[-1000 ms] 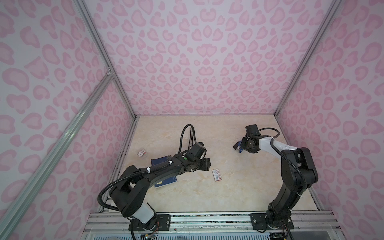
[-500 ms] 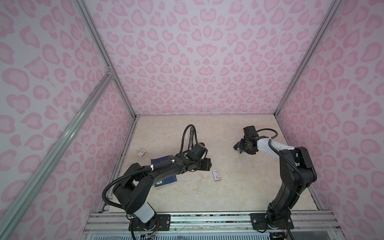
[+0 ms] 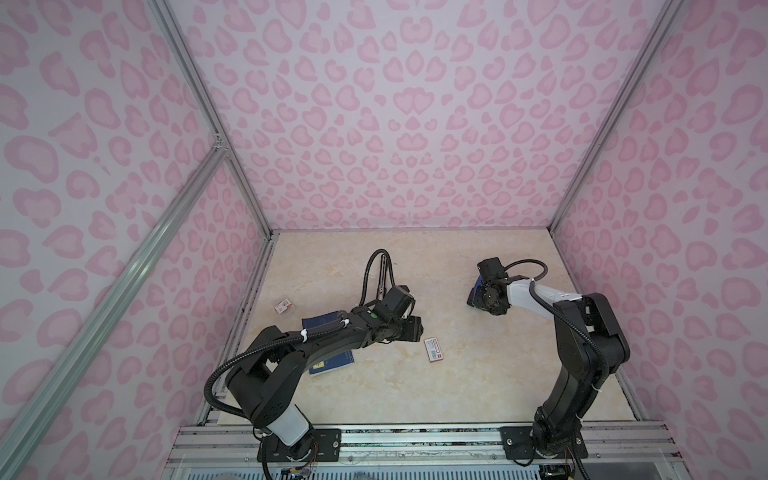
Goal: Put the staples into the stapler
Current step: 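Lower the right gripper onto the blue stapler while the left hovers over the staple box, then grip the blue stapler with the right gripper while the left gripper reaches toward it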
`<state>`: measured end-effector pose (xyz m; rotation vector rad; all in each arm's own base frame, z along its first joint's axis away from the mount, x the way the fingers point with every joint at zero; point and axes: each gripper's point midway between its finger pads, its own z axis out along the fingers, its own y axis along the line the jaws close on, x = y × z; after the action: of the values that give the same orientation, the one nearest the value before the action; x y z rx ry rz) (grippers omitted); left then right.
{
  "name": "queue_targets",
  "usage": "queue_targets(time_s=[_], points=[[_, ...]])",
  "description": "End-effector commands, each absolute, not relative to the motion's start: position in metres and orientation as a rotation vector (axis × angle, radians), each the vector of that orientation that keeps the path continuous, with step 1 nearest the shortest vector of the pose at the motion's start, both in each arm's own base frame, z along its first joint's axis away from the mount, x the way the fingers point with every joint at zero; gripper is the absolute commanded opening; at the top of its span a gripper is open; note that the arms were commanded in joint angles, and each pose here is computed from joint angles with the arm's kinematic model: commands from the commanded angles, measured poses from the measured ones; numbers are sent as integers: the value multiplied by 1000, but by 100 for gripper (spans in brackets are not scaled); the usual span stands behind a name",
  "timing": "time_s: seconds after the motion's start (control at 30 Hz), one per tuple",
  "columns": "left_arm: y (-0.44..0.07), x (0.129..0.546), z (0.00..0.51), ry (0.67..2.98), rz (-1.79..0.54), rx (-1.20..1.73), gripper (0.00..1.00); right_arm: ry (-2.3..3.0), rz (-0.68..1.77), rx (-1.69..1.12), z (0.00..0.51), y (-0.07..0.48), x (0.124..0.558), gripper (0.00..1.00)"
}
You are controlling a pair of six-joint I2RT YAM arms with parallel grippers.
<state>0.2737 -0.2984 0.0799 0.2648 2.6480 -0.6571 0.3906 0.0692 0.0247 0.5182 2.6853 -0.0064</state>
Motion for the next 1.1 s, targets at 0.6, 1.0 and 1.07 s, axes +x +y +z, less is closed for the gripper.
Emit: queue_targets(time_s=[0.6, 1.0, 1.07], points=[[-299, 274, 87, 2625, -697, 230, 64, 2743, -79, 467, 15, 64, 380, 12], [-298, 276, 100, 2590, -710, 203, 64, 2693, 94, 383, 46, 87, 379, 0], [-295, 279, 105, 2574, -700, 188, 64, 2672, 171, 365, 55, 96, 378, 0]])
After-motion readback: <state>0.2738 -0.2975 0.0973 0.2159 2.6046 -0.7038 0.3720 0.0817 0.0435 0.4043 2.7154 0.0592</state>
